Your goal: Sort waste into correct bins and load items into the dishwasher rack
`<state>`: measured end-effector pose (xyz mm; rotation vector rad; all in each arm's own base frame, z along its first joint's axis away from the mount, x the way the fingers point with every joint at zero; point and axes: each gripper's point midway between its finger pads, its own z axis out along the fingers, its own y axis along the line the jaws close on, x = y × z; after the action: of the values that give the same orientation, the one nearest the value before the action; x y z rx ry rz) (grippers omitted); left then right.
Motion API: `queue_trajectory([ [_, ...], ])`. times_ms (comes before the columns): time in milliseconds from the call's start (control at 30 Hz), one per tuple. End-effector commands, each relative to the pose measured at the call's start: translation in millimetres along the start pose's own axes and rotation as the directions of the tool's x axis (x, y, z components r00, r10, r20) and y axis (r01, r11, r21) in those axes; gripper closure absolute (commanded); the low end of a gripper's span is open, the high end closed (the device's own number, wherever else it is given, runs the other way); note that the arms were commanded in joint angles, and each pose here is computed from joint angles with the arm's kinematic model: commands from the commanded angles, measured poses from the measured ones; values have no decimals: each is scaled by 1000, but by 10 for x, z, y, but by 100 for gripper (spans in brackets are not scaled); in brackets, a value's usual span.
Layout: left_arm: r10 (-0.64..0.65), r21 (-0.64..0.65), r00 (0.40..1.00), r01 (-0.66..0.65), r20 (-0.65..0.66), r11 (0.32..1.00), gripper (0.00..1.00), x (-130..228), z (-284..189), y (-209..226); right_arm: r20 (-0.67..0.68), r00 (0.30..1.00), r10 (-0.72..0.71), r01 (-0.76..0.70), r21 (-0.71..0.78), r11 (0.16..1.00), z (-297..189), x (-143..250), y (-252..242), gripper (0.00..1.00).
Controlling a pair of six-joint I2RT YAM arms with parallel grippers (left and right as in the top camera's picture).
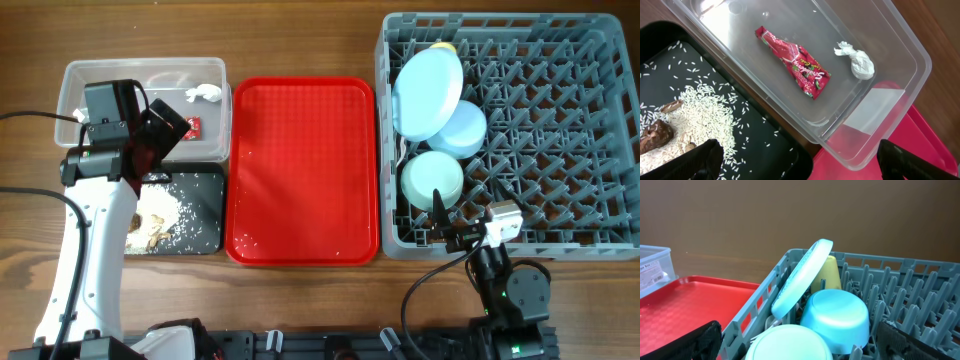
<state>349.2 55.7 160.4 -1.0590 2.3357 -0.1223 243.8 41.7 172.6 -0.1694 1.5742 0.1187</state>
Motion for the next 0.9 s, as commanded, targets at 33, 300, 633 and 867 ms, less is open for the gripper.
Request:
queue_trajectory([
  [33, 11, 12, 1000, -11, 22, 1000, 0, -56, -65, -19, 15, 1000, -15, 15, -11, 1000, -7, -31, 16, 0],
  [300, 11, 13, 1000, -11, 22, 1000, 0, -57, -64, -20, 15, 1000, -15, 15, -11, 1000, -7, -31, 16, 0],
  [633, -1, 110, 991, -13, 130, 994, 0, -186, -532, -123, 14, 1000, -15, 15, -11, 1000, -6, -29, 16, 0],
  [867, -67, 286, 941, -33, 331, 958, 0, -316, -1494, -129, 14, 1000, -15, 15, -11, 1000, -6, -29, 16, 0],
])
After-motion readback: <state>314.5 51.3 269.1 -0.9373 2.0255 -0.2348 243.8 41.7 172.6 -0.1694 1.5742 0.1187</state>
